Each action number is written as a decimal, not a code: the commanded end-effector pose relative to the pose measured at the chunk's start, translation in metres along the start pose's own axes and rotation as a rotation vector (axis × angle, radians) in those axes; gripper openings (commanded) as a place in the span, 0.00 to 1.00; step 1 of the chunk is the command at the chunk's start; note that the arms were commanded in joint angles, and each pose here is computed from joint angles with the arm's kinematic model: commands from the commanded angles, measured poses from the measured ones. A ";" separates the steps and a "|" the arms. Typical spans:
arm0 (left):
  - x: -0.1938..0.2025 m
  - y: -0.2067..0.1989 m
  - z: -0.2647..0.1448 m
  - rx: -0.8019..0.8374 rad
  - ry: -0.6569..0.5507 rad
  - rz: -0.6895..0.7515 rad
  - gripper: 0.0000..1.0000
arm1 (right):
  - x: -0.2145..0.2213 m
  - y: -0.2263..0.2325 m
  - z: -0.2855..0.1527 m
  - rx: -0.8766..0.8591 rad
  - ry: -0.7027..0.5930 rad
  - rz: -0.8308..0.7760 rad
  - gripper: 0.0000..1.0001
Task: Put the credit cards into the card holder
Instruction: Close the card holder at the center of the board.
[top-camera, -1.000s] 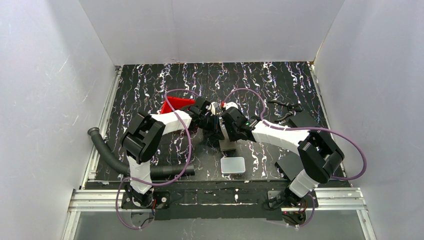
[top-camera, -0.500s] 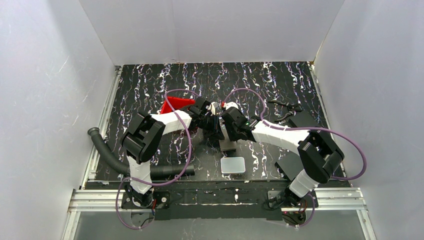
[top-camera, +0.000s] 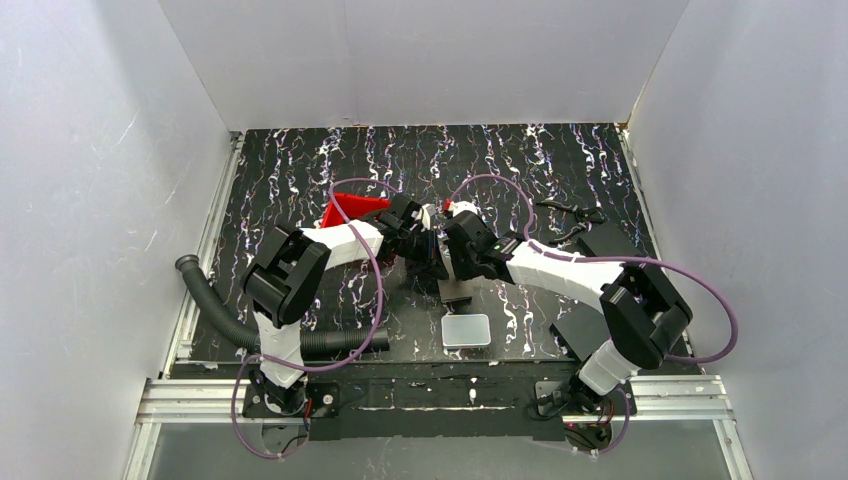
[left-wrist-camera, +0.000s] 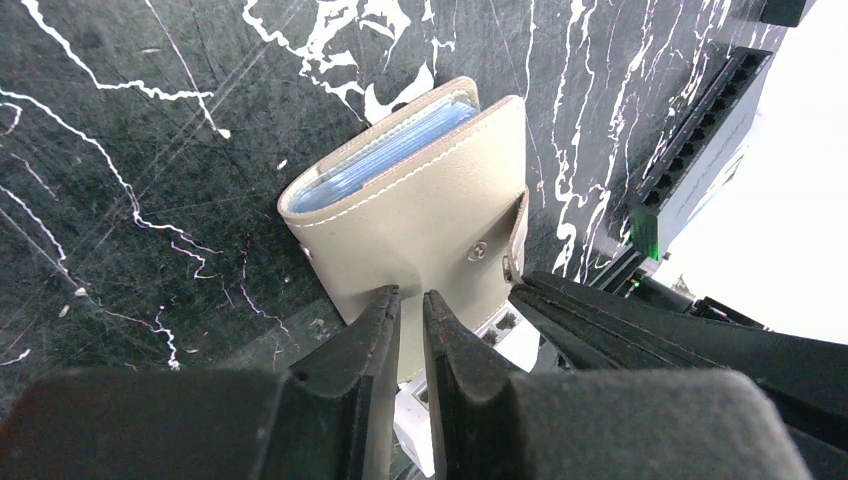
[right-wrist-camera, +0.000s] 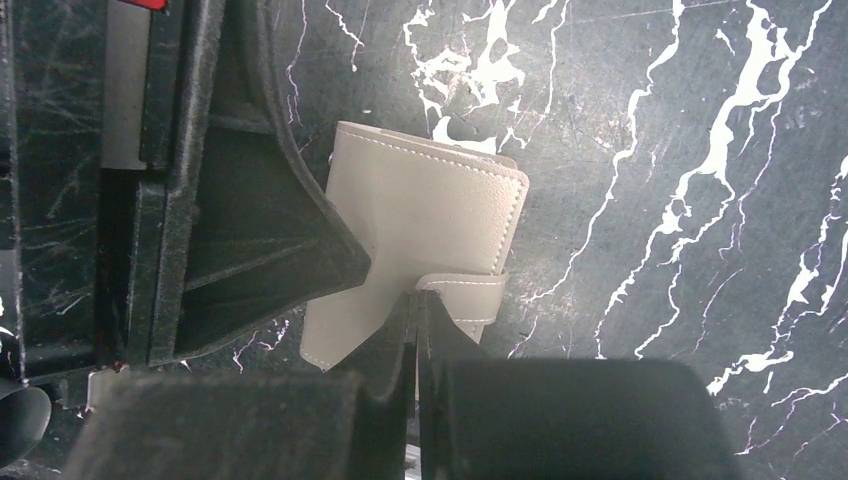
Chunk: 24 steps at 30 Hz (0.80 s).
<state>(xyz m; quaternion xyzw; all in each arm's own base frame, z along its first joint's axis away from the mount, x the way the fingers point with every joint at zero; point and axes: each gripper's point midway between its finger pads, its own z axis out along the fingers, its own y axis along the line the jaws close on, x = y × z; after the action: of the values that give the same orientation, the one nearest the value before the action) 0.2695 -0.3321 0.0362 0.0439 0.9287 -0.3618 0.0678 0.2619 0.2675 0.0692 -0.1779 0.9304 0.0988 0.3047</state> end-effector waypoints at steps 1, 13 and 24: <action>0.006 0.004 0.004 -0.006 0.025 -0.002 0.14 | -0.016 0.015 -0.002 -0.061 -0.051 0.048 0.01; 0.006 0.004 0.004 -0.005 0.024 -0.001 0.14 | -0.001 0.013 0.013 -0.060 -0.025 0.050 0.01; 0.006 0.005 0.004 -0.005 0.026 -0.003 0.14 | -0.003 -0.001 0.010 0.008 -0.029 0.041 0.01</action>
<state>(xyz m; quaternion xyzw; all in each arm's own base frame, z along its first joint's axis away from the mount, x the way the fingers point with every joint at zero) 0.2695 -0.3326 0.0365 0.0446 0.9281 -0.3633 0.0679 0.2631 0.2699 0.0568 -0.1696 0.9321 0.1051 0.3024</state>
